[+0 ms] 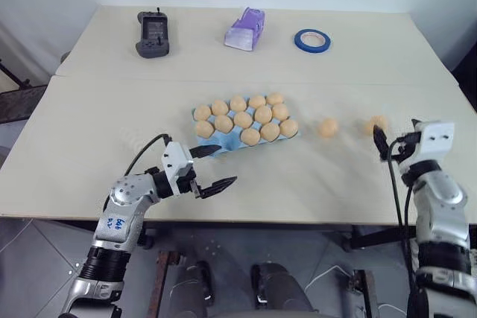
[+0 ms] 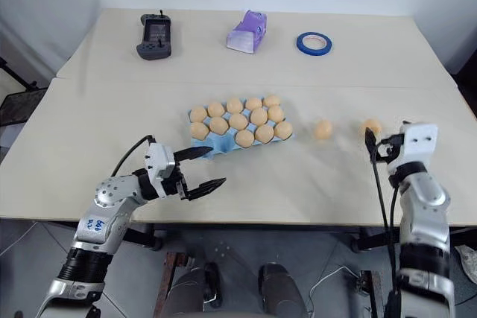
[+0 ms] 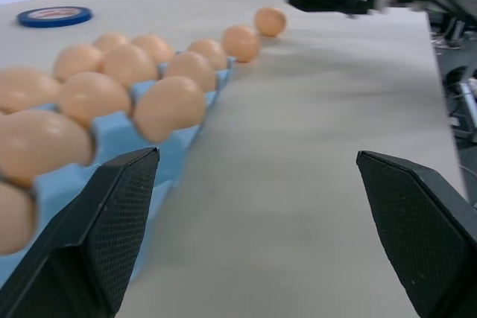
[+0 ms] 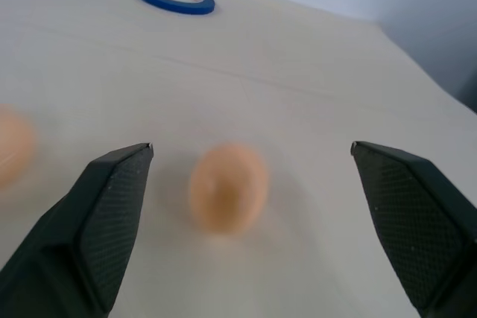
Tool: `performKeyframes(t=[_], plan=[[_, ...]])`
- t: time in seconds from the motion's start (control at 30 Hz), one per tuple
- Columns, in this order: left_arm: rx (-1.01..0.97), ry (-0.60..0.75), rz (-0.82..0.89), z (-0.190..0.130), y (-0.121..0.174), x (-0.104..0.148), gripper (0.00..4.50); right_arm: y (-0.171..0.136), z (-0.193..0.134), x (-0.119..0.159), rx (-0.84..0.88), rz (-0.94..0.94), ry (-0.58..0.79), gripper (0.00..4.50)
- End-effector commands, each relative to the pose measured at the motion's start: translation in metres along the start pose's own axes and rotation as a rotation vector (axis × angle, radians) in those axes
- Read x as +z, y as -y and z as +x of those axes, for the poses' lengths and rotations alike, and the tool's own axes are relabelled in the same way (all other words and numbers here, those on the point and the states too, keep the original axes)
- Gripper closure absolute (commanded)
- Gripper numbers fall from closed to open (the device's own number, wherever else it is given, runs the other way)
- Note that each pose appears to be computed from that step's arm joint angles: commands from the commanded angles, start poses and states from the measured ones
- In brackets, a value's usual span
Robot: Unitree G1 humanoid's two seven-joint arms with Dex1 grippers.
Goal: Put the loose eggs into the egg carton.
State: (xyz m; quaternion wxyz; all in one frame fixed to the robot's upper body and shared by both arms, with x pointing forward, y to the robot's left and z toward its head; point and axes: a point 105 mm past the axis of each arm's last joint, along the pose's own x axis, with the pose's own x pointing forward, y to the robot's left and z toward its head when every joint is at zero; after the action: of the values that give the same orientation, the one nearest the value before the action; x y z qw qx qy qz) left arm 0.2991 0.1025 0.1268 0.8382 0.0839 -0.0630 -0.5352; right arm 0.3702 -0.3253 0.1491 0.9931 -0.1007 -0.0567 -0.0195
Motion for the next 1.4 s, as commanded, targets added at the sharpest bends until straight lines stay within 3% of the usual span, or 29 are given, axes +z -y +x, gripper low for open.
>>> performKeyframes(t=[0.03,0.3,0.43,0.6,0.8,0.93,1.07,1.27,1.4], plan=[[-0.015,0.023,0.037,0.004,0.003,0.009,0.0,0.005,0.011,-0.002,0.009,-0.004,-0.018,0.03],[0.017,0.018,0.05,-0.002,0.004,0.012,0.0,-0.014,0.041,-0.023,0.063,0.022,-0.138,0.03],[0.037,0.008,0.054,-0.007,0.004,0.013,0.0,-0.016,0.045,-0.026,0.054,0.038,-0.155,0.9],[0.06,0.002,0.056,-0.011,0.002,0.013,0.0,-0.018,0.048,-0.022,0.058,0.042,-0.145,2.64],[0.125,0.004,0.051,-0.019,-0.002,0.013,0.0,-0.05,0.058,0.01,0.222,0.073,-0.002,2.78],[0.241,-0.011,0.04,-0.04,-0.011,0.008,0.0,-0.109,0.059,0.057,0.472,0.105,0.151,2.78],[0.337,-0.047,0.031,-0.064,-0.014,0.0,0.0,-0.169,0.046,0.089,0.656,0.148,0.217,2.78],[0.484,-0.091,0.017,-0.099,-0.015,-0.008,0.0,-0.258,0.016,0.104,0.896,0.198,0.195,2.78],[0.532,-0.096,0.015,-0.108,-0.014,-0.009,0.0,-0.294,0.003,0.102,0.978,0.198,0.159,2.78]])
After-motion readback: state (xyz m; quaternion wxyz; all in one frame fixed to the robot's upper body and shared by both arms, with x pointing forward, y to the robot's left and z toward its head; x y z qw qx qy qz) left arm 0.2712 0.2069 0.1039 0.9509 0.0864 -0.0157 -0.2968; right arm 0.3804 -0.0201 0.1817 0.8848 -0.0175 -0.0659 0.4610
